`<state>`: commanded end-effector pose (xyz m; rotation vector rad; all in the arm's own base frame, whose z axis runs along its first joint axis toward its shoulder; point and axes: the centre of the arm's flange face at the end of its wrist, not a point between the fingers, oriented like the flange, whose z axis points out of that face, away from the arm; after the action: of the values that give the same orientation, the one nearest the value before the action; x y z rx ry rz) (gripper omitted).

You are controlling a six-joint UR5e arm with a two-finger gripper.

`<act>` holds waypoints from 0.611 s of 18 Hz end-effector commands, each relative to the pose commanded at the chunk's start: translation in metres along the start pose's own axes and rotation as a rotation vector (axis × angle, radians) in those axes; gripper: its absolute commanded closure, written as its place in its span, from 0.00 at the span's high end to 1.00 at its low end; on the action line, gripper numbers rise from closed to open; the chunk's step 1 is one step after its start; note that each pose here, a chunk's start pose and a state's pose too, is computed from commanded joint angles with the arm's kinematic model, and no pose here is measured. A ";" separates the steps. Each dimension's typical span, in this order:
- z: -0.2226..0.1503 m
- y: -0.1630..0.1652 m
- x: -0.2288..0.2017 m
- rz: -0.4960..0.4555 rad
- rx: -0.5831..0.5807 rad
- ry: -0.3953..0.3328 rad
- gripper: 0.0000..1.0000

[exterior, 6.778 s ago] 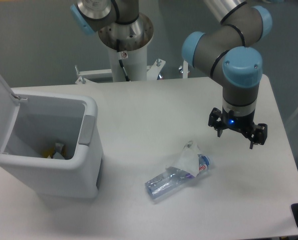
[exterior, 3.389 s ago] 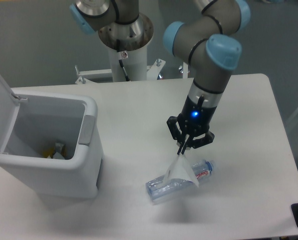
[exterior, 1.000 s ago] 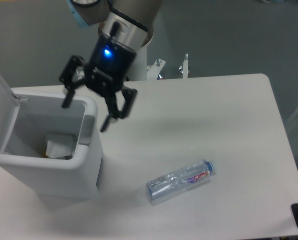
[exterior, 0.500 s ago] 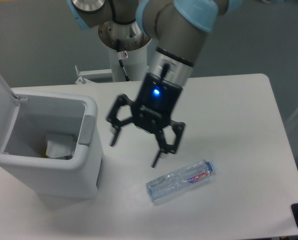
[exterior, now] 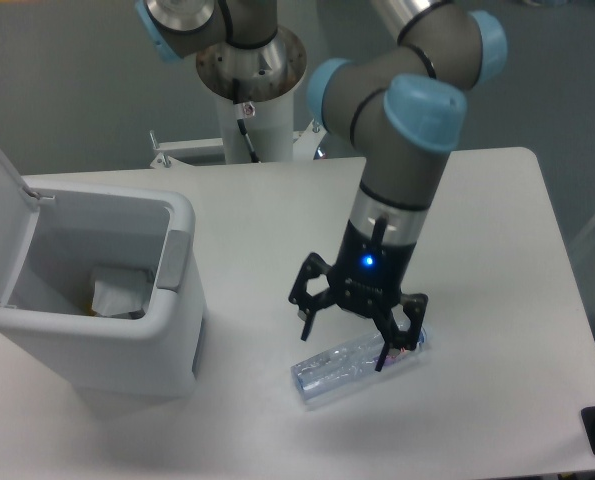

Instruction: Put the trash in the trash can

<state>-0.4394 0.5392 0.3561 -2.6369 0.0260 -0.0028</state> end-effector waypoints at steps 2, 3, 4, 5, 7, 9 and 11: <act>0.028 0.002 0.006 0.027 -0.091 -0.021 1.00; 0.040 0.000 0.014 0.070 -0.139 -0.033 1.00; 0.051 -0.001 0.022 0.117 -0.181 -0.038 1.00; 0.060 0.002 0.027 0.147 -0.218 -0.041 1.00; 0.077 0.006 0.032 0.191 -0.263 -0.037 1.00; 0.095 0.005 0.040 0.235 -0.281 -0.013 1.00; 0.099 0.008 0.041 0.260 -0.287 -0.002 1.00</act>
<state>-0.3975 0.5794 0.2651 -2.8991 0.3956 0.0995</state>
